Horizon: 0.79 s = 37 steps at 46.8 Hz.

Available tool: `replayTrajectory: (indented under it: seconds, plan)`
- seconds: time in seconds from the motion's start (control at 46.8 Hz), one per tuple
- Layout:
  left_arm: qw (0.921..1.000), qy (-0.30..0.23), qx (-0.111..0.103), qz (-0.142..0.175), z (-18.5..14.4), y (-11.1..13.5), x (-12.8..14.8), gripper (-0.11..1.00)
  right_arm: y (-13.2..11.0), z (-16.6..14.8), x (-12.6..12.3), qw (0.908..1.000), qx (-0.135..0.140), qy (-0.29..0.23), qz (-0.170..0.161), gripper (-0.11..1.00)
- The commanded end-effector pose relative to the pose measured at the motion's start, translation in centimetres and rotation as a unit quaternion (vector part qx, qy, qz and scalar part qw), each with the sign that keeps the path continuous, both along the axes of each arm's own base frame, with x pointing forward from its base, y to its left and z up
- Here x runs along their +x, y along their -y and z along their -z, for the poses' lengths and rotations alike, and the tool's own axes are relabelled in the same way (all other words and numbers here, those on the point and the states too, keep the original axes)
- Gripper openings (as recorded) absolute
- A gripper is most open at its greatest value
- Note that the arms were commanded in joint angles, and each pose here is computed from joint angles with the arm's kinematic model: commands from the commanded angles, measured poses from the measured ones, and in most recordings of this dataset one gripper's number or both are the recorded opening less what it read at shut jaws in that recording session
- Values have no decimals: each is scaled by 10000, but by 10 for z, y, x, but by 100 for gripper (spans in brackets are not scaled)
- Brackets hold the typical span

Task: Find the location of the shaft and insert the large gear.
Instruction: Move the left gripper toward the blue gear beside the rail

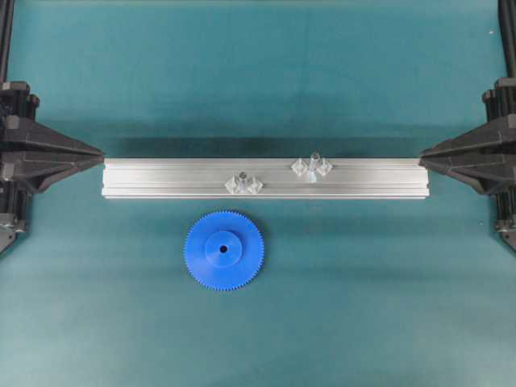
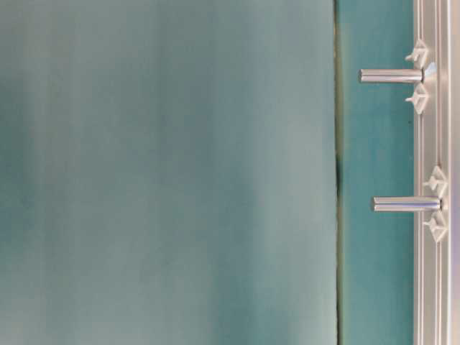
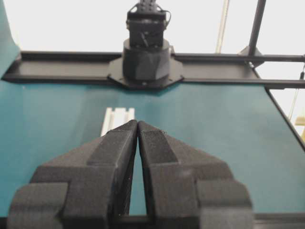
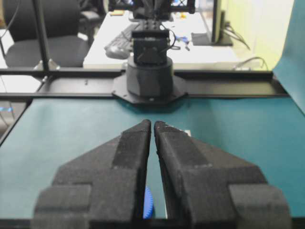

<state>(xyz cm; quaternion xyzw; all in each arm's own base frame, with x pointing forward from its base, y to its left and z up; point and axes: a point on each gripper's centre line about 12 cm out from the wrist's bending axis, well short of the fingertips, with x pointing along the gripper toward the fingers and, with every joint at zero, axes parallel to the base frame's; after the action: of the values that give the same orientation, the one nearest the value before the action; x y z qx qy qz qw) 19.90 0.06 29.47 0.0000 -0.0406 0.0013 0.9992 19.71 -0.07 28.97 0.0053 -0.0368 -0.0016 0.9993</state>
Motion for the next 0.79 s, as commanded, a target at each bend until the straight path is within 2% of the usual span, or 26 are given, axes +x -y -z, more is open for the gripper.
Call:
replayTrajectory:
  seconds: [0.0,0.043,0.086,0.192,0.321,0.577,0.77]
  plan:
    - [9999,-138,52,55,4,2,6,11,1,2,2,10000,-8,-38,36,16]
    - [9998,-192,52,62,5,2,8,9,4,7,1,9998,106,-106,105,18]
    - [9997,-238,67,64,6,2,11,4,5,11,1,9995,235,-158,137,24]
    - [9994,-330,75,64,7,2,18,1,6,17,0,9985,443,-276,145,9]
    - [9991,-414,76,87,10,3,20,1,6,24,0,9967,631,-494,150,1]
    - [9982,-566,75,178,12,7,21,1,5,33,-1,9935,669,-906,157,1]
    - [9937,-1093,88,217,17,10,28,1,5,38,-1,9918,672,-1074,162,1]
